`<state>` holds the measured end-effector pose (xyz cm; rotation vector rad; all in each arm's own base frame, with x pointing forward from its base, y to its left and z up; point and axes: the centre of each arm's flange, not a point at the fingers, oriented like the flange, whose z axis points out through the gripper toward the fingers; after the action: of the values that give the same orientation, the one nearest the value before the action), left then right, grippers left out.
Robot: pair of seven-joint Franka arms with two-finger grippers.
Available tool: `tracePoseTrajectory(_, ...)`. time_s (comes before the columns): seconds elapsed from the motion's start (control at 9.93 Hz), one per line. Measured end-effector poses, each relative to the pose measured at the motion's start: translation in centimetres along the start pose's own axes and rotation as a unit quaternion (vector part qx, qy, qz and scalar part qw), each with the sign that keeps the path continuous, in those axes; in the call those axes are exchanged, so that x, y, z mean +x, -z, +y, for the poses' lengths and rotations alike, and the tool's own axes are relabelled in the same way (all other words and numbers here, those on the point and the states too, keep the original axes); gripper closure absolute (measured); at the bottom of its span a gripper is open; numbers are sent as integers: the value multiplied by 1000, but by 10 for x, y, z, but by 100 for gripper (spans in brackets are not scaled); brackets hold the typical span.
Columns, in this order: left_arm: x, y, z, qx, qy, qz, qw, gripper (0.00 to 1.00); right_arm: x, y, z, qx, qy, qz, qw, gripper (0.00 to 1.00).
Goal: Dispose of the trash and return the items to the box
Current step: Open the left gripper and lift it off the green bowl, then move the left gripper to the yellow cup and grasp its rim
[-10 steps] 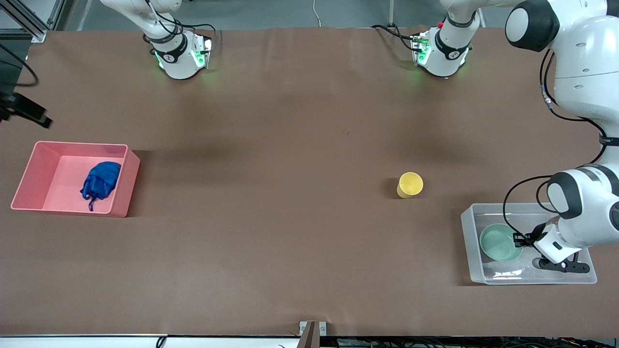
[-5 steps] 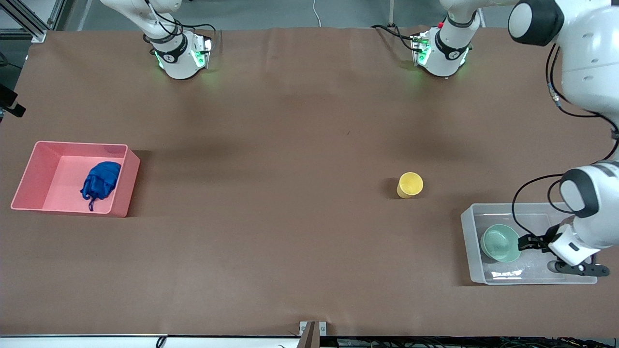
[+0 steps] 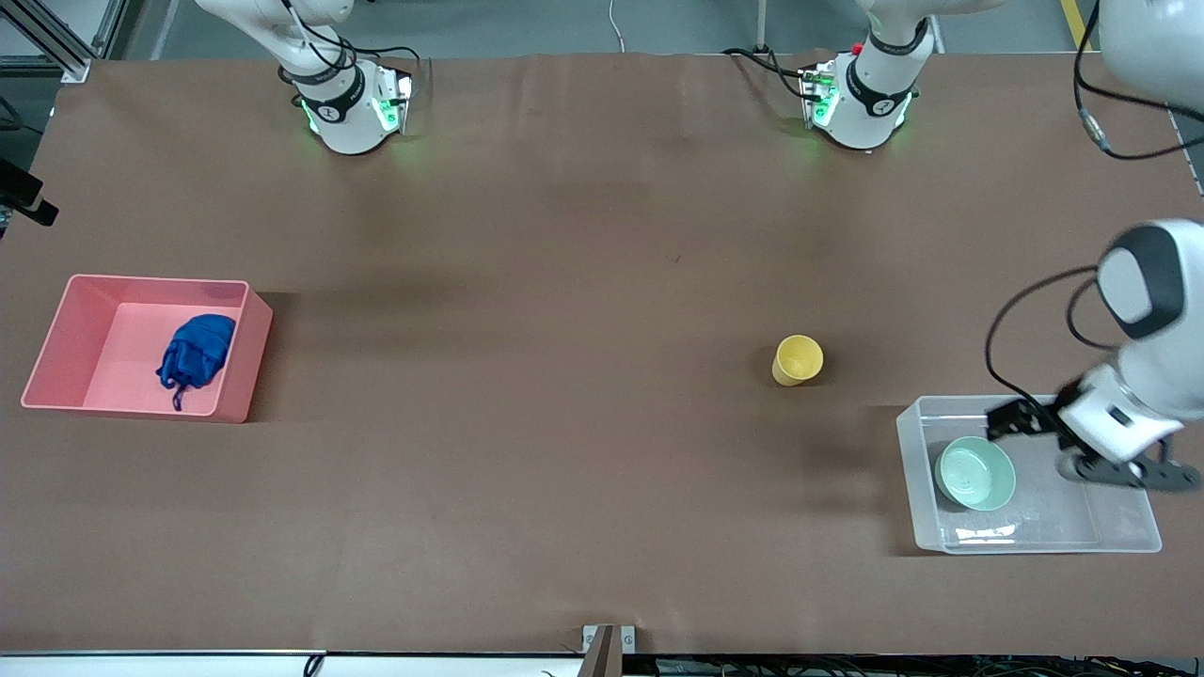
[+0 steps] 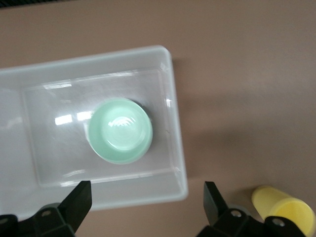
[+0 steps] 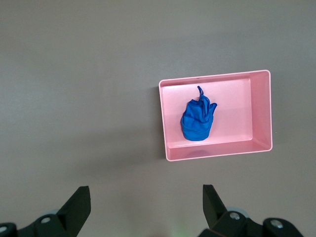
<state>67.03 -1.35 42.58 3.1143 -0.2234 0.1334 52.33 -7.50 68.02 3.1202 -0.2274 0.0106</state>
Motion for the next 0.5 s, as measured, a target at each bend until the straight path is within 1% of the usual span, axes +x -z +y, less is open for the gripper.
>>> tracePoseTrajectory(0.2,-46,1,47,-9,-3,-27,1000,0,0,0,1,0,-1,-1,1000,0)
tracePoseTrajectory(0.3,-66,-9,67,-12,-5,-44,999,0,0,0,1,0,-1,-1,1000,0)
tracePoseTrajectory(0.5,-96,-48,95,-14,-12,-79,997,3,0,0,1,0,-1,-1,1000,0)
